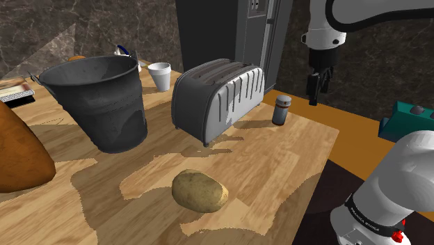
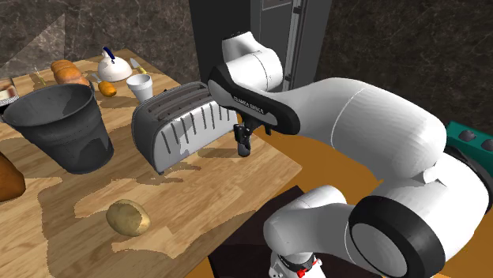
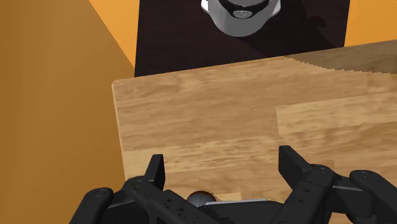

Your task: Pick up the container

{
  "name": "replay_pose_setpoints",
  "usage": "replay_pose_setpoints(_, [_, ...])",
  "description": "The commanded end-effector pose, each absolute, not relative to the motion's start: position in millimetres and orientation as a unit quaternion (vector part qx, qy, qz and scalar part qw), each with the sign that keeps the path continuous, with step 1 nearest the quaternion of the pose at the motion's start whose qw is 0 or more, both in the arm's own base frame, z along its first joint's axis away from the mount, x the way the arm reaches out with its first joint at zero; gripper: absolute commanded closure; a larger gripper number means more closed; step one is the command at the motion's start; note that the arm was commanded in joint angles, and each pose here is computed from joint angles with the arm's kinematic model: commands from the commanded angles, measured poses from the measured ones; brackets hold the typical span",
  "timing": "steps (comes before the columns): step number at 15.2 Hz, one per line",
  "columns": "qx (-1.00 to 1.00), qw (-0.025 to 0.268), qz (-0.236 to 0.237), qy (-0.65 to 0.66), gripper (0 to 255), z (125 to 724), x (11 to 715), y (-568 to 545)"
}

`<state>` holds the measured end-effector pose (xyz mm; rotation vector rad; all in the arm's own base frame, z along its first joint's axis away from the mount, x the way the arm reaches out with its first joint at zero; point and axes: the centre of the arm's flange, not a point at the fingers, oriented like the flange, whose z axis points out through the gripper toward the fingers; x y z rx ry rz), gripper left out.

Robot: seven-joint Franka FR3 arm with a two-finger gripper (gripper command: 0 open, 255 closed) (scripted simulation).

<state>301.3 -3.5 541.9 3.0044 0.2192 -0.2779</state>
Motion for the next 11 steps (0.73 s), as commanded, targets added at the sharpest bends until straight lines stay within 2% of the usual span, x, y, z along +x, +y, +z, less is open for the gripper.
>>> replay_pose_setpoints(1, [0.991,0.058,-0.092,0.072,0,541.9,301.3,-3.5])
replay_pose_setpoints(11, [0.994,-0.002,-0.02,0.112,0,497.5,388.7,-46.1])
